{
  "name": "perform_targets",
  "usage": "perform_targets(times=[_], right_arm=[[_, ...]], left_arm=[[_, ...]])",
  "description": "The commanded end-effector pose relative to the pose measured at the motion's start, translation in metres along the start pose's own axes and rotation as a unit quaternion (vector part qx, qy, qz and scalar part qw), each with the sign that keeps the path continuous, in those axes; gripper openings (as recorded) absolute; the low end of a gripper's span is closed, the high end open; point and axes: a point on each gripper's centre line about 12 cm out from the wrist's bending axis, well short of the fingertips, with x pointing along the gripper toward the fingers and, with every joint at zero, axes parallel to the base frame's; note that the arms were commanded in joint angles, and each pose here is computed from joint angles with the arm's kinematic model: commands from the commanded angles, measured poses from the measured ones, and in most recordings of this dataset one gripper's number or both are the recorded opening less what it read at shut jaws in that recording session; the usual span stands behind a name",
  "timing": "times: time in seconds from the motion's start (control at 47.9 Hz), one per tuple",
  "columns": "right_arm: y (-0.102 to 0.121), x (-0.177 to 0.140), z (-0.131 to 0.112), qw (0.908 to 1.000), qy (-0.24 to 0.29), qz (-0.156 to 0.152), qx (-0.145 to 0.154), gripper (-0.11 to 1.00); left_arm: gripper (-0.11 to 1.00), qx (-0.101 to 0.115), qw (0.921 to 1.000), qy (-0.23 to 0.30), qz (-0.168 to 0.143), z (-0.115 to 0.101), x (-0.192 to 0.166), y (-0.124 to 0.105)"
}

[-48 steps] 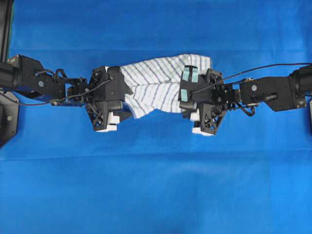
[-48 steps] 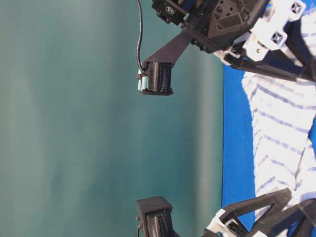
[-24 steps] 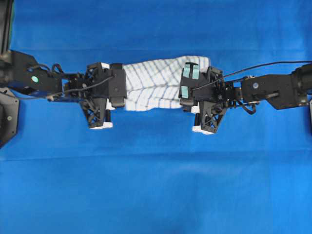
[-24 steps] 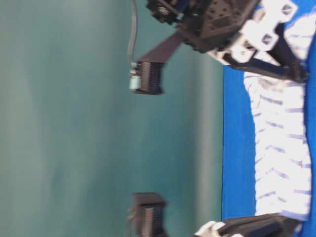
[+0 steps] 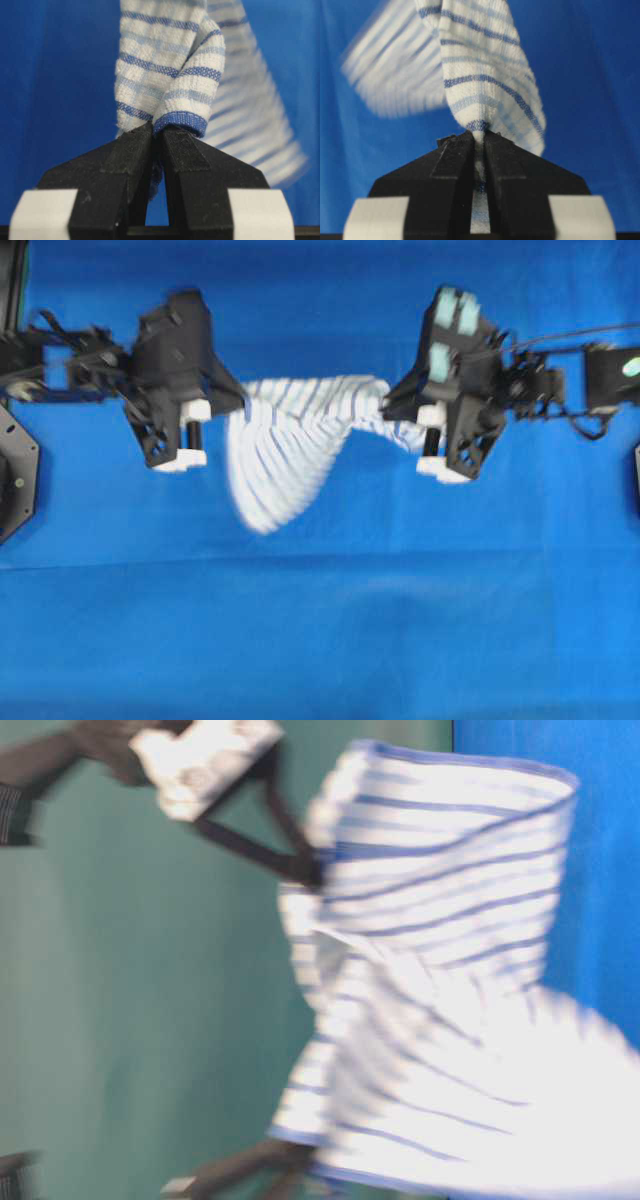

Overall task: Lift the towel with both arms.
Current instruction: 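Lift the towel upward with both grippers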

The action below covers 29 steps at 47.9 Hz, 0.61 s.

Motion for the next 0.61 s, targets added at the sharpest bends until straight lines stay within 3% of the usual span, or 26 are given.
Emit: perform_targets(times=[0.0, 0.585], right_arm=[[-0.001, -0.03, 0.031, 0.9991, -0.041, -0.002, 0.001, 0.07], [-0.009, -0.141, 0.136, 0.9904, -0.13, -0.034, -0.033, 0.07]], left_arm=[[0.03, -0.002, 0.9986, -0.052, 0.006, 0.036, -0.028, 0.004], [0.03, 0.004, 0.9918, -0.127, 0.015, 0.147, -0.113, 0.016]])
